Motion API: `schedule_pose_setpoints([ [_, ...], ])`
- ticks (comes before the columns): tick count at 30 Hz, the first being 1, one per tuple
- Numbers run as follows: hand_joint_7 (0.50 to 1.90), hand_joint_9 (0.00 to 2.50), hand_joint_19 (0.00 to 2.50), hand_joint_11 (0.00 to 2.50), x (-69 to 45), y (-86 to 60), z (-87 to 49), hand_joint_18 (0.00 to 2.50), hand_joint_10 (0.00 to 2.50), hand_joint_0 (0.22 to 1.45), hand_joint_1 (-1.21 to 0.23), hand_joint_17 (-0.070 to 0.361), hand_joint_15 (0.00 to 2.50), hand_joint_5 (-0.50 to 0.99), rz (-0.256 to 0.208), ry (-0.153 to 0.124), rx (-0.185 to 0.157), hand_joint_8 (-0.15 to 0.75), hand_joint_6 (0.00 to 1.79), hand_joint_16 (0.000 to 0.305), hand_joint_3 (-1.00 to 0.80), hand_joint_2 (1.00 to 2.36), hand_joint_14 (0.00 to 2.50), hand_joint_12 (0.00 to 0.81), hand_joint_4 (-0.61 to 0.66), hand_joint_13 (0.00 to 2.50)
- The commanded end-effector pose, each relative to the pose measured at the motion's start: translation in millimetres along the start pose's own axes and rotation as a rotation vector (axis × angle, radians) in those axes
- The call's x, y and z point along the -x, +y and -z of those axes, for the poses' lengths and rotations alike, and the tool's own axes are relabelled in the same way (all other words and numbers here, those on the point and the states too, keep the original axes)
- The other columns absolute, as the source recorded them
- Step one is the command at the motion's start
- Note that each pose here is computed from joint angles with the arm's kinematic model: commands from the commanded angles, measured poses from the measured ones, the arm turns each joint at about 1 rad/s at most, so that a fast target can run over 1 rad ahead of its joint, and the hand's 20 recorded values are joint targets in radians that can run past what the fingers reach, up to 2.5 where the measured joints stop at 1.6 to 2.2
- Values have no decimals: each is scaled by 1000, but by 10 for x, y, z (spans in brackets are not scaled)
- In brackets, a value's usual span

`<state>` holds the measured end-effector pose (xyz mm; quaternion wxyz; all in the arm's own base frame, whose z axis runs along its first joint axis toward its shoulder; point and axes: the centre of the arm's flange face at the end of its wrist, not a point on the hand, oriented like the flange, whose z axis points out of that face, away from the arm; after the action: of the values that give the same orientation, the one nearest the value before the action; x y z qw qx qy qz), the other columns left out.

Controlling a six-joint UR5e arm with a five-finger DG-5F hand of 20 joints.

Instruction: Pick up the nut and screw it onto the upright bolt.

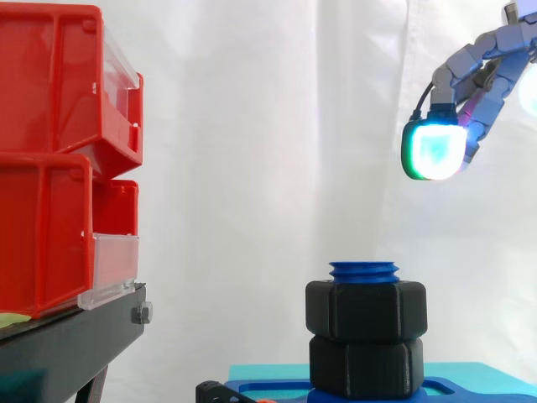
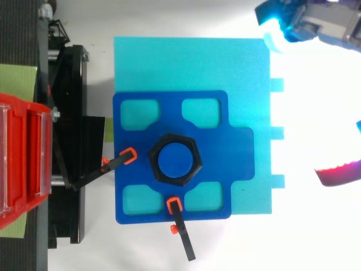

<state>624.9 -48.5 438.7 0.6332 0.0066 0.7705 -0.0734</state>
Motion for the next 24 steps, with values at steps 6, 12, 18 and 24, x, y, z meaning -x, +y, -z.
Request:
schedule_pose_setpoints([
  [6,839,663,0,0,-61,187,33,246,0,507,-312,62,0,-158,-33,20,-17,240,503,27,-500,1000,0,282,203,563],
  [12,796,607,0,0,-90,249,9,189,0,515,-345,64,0,-164,-121,4,-7,235,503,29,-500,1000,0,288,194,510],
  [18,698,485,0,0,-56,260,-23,72,0,513,-357,70,0,-188,-177,-29,-6,220,502,31,-500,1000,0,300,161,385],
  [24,675,407,0,0,-9,270,-59,2,0,510,-366,74,0,-201,-208,-68,-5,211,502,33,-500,1000,0,311,145,319],
])
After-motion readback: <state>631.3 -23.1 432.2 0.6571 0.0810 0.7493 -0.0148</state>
